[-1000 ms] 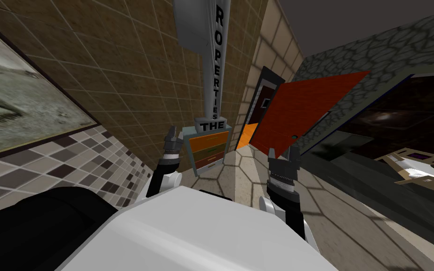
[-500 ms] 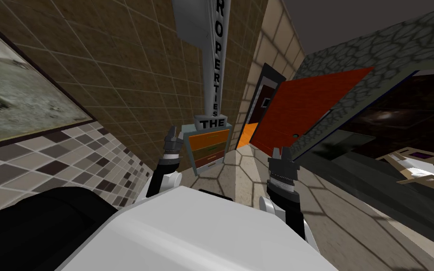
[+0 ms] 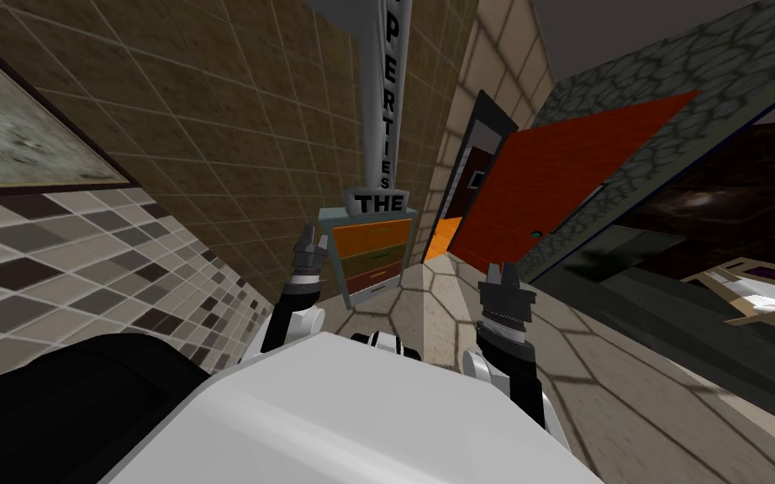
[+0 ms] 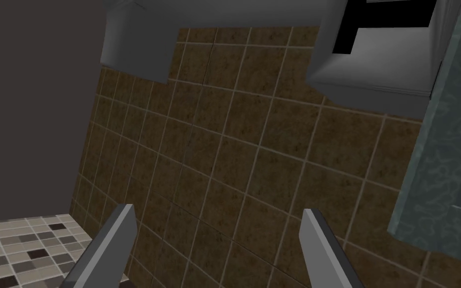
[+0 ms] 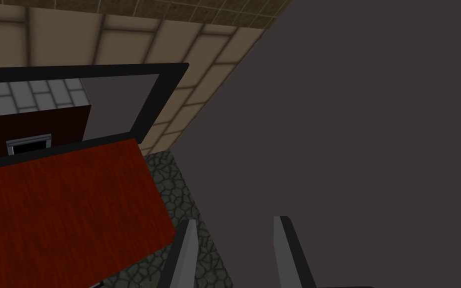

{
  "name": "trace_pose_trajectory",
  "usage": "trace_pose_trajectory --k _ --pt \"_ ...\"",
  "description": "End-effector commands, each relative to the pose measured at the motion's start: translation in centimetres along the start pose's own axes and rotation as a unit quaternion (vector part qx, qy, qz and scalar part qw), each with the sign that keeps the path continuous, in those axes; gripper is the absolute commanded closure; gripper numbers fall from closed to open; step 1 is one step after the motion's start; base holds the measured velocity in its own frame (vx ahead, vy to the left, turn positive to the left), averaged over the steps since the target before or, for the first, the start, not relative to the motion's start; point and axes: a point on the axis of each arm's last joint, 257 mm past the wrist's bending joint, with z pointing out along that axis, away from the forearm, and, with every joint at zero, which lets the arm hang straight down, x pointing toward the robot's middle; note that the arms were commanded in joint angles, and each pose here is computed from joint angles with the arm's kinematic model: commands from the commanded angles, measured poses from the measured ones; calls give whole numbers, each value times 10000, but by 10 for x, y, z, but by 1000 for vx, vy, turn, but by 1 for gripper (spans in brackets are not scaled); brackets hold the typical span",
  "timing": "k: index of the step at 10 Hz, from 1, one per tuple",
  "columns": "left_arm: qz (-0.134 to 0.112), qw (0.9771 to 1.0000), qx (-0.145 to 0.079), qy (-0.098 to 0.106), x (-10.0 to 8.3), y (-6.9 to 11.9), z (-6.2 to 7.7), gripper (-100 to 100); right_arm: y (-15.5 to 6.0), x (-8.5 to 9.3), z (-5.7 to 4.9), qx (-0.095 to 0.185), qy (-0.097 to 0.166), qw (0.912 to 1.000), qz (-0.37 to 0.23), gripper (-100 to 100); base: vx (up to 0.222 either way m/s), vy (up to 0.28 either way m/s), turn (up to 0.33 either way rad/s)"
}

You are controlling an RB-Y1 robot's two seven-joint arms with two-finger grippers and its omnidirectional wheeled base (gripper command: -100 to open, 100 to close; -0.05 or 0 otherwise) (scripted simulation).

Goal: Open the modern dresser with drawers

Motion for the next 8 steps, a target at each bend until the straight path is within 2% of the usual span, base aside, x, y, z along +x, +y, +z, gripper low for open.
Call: trace_pose_trajectory --k 1,5,8 --pt "115 9995 -55 291 6 4 0 -100 0 0 0 3 0 10000 0 0 41 -27 39" --pt "273 9973 -286 614 8 19 0 -100 0 0 0 4 0 10000 0 0 86 -55 60" --pt "364 9945 -720 663 -4 44 -2 -100 0 0 0 5 -1 10000 0 0 177 -129 128"
